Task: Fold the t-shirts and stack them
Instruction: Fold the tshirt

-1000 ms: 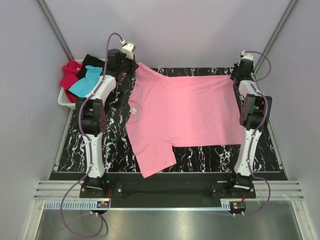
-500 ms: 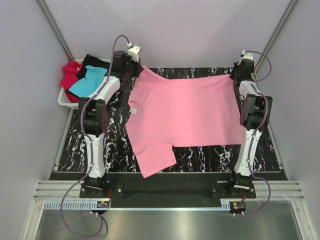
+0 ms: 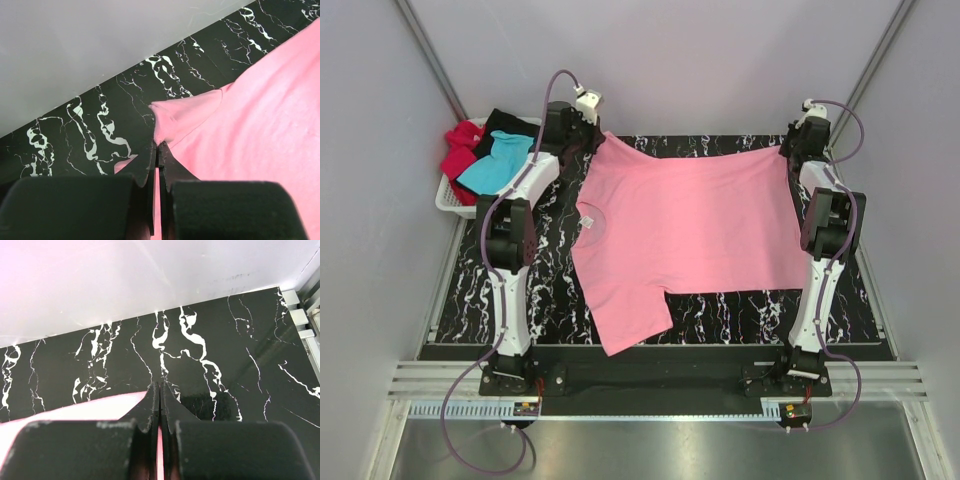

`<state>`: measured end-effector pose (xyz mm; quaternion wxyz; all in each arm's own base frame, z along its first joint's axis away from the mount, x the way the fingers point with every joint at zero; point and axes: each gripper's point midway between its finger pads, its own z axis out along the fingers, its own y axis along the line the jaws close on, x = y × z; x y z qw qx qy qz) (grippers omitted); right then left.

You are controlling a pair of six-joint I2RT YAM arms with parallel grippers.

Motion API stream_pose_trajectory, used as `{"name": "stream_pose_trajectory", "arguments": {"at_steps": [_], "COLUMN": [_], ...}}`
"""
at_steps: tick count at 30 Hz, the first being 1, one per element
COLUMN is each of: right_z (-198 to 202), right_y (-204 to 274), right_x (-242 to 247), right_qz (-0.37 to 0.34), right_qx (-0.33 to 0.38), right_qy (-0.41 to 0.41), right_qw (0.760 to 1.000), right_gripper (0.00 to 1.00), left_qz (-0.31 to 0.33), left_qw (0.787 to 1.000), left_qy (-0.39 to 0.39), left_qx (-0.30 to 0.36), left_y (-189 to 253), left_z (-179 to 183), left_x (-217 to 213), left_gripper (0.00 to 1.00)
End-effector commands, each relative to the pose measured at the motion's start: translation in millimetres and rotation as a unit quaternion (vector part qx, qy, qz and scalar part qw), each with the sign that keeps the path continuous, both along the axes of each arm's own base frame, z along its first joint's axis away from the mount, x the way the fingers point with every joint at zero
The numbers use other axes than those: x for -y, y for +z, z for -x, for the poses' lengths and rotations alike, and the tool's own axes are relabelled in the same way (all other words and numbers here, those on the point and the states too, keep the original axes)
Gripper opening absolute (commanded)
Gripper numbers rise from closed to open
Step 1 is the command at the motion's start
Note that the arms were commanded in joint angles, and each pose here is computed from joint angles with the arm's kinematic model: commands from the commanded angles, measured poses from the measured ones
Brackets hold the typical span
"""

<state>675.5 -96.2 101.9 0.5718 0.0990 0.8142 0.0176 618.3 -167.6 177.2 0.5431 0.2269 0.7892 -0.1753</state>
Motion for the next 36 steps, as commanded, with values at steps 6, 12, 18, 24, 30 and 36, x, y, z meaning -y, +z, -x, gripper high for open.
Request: {"name": "stream_pose_trajectory", "arguments": {"at_steps": [6, 12, 18, 24, 30, 36], "right_z": [5.0, 16.1, 18.2, 22.5, 31.1, 39.6], "right_y": [49.9, 53.9, 60.4, 57.7, 56.6, 56.6], "right_x": [7.4, 24.6, 32.0, 31.6, 30.4, 30.5], "right_qz": [0.0, 0.015, 0.011, 0.008, 0.012, 0.02], "right_qx": [0.046, 0.046, 0.053, 0.051, 0.046, 0.046], "right_qy": [0.025, 0.01, 0.013, 0.015, 0.015, 0.015], "right_qw": [0.999, 0.999, 0.998, 0.999, 0.999, 0.999], "right_gripper": [0.0, 0.0, 0.0, 0.0, 0.0, 0.0], "left_qz": [0.002, -0.011, -0.017, -0.035, -0.044, -0.05], "left_qw": [0.998, 0.998, 0.998, 0.997, 0.997, 0.997], "left_qy": [-0.04, -0.04, -0.046, -0.05, -0.053, -0.057], "left_qx": [0.044, 0.041, 0.04, 0.036, 0.028, 0.021], "left_y": [43.5, 43.0, 44.4, 42.5, 38.7, 34.3], "left_z": [12.5, 25.7, 38.2, 53.9, 67.3, 86.0], "left_x": [-1.2, -14.2, -16.2, -20.6, -23.5, -25.9], "left_gripper": [0.0, 0.0, 0.0, 0.0, 0.0, 0.0]}}
